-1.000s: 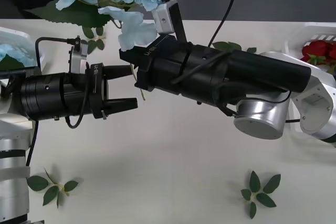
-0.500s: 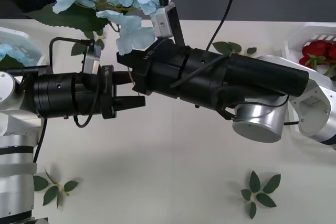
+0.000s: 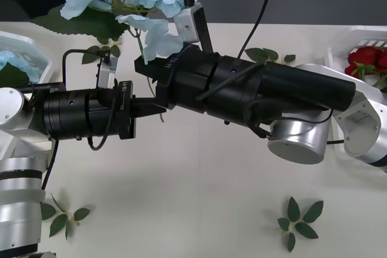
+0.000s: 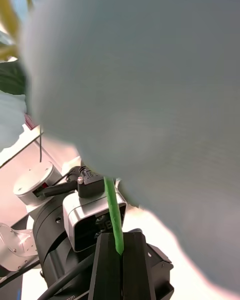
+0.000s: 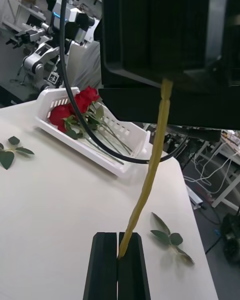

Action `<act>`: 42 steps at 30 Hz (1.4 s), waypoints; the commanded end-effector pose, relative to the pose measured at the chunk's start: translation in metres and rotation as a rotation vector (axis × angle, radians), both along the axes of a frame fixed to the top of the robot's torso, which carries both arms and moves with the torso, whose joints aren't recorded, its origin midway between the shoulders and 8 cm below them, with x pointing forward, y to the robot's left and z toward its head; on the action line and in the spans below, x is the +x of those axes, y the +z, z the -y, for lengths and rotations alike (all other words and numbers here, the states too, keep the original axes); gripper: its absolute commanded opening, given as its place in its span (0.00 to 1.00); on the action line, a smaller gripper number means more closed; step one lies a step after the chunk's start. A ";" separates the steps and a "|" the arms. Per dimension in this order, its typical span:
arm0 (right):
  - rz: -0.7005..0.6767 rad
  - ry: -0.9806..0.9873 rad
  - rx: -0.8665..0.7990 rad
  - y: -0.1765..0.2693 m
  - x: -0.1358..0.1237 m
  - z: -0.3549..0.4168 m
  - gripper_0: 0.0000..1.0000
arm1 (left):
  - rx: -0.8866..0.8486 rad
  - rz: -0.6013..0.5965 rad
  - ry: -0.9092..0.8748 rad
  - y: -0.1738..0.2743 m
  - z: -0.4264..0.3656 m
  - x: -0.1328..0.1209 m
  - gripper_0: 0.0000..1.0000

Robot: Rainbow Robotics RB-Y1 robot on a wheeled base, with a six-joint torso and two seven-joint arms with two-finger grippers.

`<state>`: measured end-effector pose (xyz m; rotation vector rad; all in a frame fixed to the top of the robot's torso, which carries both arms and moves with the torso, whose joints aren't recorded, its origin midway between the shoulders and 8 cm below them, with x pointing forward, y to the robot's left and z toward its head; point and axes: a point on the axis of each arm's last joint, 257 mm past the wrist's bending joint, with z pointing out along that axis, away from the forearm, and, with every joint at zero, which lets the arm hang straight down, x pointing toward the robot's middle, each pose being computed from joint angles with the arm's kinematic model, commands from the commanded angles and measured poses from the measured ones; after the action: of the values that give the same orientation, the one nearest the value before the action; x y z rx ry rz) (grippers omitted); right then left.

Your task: Put the red flowers into the right box and the blue flowers into the left box

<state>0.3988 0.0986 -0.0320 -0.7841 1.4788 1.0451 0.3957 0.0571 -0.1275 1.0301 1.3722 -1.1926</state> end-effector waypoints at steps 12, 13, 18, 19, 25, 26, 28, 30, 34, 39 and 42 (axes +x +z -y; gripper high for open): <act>0.006 0.027 0.073 0.031 -0.006 -0.003 0.99 | -0.035 0.052 -0.018 0.026 0.006 0.001 0.00; 0.011 0.027 0.082 0.034 -0.006 -0.002 0.99 | -0.041 0.055 -0.019 0.028 0.005 0.001 0.00; 0.029 -0.001 0.120 0.048 0.004 0.011 0.99 | -0.045 0.061 -0.023 0.030 -0.003 -0.002 0.00; 0.033 -0.009 0.129 0.051 0.006 0.015 0.98 | -0.044 0.063 -0.023 0.030 -0.004 -0.003 0.00; 0.043 -0.109 0.170 0.058 0.034 0.067 0.98 | -0.021 0.077 -0.009 0.030 -0.023 -0.003 0.00; 0.043 -0.141 0.172 0.057 0.042 0.084 0.98 | -0.010 0.080 -0.005 0.030 -0.027 -0.003 0.00; 0.036 -0.208 0.169 0.054 0.057 0.114 0.98 | 0.014 0.082 0.009 0.028 -0.040 -0.001 0.00; 0.023 -0.285 0.171 0.051 0.071 0.149 0.98 | 0.035 0.083 0.034 0.026 -0.056 0.001 0.00; -0.017 -0.424 0.147 0.040 0.090 0.210 0.99 | 0.062 0.086 0.100 0.027 -0.094 0.005 0.00; -0.111 -0.556 0.101 0.026 0.100 0.266 0.99 | 0.118 0.108 0.213 0.034 -0.151 0.013 0.00; -0.185 -0.631 0.051 0.016 0.104 0.297 0.99 | 0.150 0.122 0.280 0.041 -0.183 0.016 0.00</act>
<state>0.5093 -0.1962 -0.0354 -0.1573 1.6848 0.6724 0.4137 0.2115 -0.0985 0.9563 1.4551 -0.9089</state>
